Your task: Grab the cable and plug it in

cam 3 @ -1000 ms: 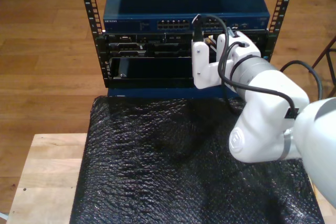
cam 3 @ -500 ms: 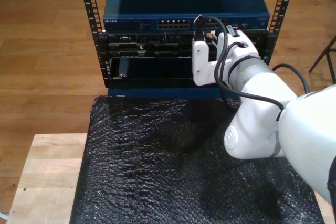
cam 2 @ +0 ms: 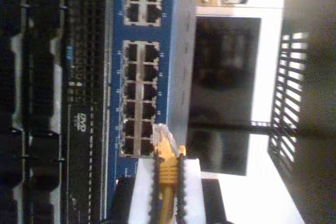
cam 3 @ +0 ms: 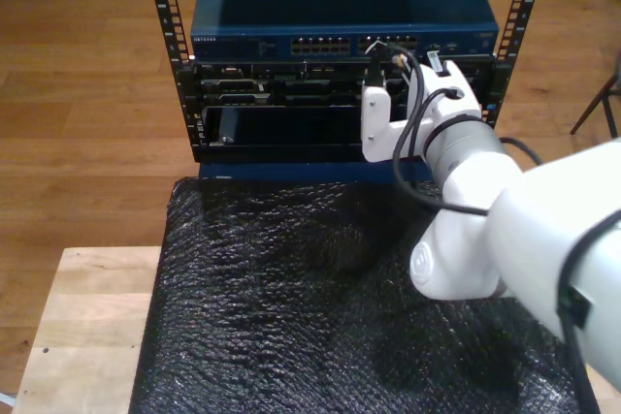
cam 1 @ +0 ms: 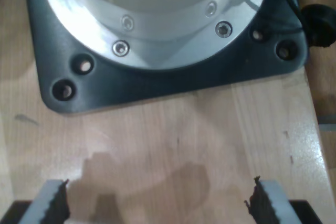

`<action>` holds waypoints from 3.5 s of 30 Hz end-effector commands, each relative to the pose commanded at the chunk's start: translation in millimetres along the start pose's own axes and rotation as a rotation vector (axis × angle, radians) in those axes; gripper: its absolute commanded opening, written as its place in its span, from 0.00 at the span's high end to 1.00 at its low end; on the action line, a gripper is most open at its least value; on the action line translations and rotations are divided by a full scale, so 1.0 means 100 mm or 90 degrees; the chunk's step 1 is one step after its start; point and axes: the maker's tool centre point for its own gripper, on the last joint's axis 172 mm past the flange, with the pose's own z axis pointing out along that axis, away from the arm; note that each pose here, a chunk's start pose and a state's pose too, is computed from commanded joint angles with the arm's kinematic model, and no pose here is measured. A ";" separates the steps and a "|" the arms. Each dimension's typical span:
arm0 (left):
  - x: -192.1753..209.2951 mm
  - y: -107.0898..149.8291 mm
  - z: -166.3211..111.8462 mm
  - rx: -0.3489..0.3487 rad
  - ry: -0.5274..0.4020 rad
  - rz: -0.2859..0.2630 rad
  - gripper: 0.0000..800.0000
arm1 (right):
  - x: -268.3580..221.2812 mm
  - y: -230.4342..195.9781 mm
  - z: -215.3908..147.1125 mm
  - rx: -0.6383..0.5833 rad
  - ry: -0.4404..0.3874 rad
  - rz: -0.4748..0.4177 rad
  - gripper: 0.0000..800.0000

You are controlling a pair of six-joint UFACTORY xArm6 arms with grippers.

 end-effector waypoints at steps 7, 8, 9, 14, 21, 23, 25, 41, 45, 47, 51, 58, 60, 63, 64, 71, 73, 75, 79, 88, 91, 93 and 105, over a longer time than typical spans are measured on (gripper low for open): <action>0.00 0.00 0.00 0.000 0.000 0.000 0.00 | 0.03 0.00 0.18 -0.037 -0.010 -0.001 1.00; 0.00 0.00 0.00 0.000 0.000 -0.001 0.00 | 0.03 -0.01 0.19 -0.040 -0.010 -0.002 1.00; 0.00 0.00 0.00 0.000 0.000 0.000 0.00 | 0.03 0.00 0.19 -0.045 -0.012 -0.002 1.00; 0.00 0.00 0.00 0.000 0.000 -0.001 0.00 | 0.01 -0.02 0.19 -0.064 -0.019 -0.005 1.00; 0.00 0.00 0.00 0.000 0.000 0.000 0.00 | -0.23 0.02 0.09 -0.100 -0.080 0.007 1.00; 0.00 0.00 0.00 0.000 0.000 -0.001 0.00 | -0.25 0.02 0.07 -0.107 -0.089 0.008 1.00; 0.00 0.00 0.00 0.000 0.000 -0.001 0.00 | -0.22 0.03 0.07 -0.118 -0.094 0.011 1.00; 0.00 0.00 0.00 0.000 0.000 0.000 0.00 | -0.29 0.01 0.08 -0.159 -0.172 0.042 1.00; 0.00 0.00 0.00 0.000 0.000 -0.001 0.00 | -0.28 -0.02 0.11 -0.160 -0.176 0.045 1.00; 0.00 0.00 0.00 0.000 0.000 -0.001 0.00 | -0.29 -0.04 0.13 -0.159 -0.179 0.046 1.00; 0.00 0.00 0.00 0.000 0.000 -0.001 0.00 | -0.26 -0.08 0.18 -0.159 -0.179 0.048 1.00; 0.00 0.00 0.00 0.000 0.000 0.000 0.00 | -0.21 -0.14 0.30 -0.161 -0.178 0.048 1.00; 0.00 0.00 0.00 0.000 0.000 -0.001 0.00 | -0.20 -0.14 0.34 -0.164 -0.178 0.051 1.00; 0.00 0.00 0.00 0.000 0.000 0.000 0.00 | -0.18 -0.12 0.38 -0.170 -0.177 0.055 1.00; 0.00 0.00 0.00 0.000 0.000 -0.001 0.00 | -0.18 -0.15 0.40 -0.165 -0.176 0.053 1.00; 0.00 0.00 0.00 0.000 0.000 -0.001 0.00 | -0.28 -0.20 0.38 -0.154 -0.204 0.038 1.00; 0.00 0.00 0.00 0.000 0.000 0.000 0.00 | -0.29 -0.22 0.39 -0.150 -0.206 0.039 1.00; 0.00 0.00 0.00 0.000 0.000 -0.001 0.00 | -0.29 -0.23 0.40 -0.147 -0.206 0.036 1.00; 0.00 0.00 0.00 0.000 0.000 0.000 0.00 | -0.29 -0.23 0.39 -0.146 -0.206 0.034 1.00; 0.00 0.00 0.00 0.000 0.000 -0.001 0.00 | -0.21 -0.26 0.40 -0.138 -0.195 0.034 1.00; 0.00 0.00 0.00 0.000 0.000 0.000 0.00 | -0.15 -0.29 0.41 -0.130 -0.188 0.035 1.00; 0.00 0.00 0.00 0.000 0.000 -0.001 0.00 | -0.15 -0.29 0.42 -0.129 -0.188 0.035 1.00; 0.00 0.00 0.00 0.000 0.000 -0.001 0.00 | -0.16 -0.32 0.42 -0.126 -0.190 0.036 1.00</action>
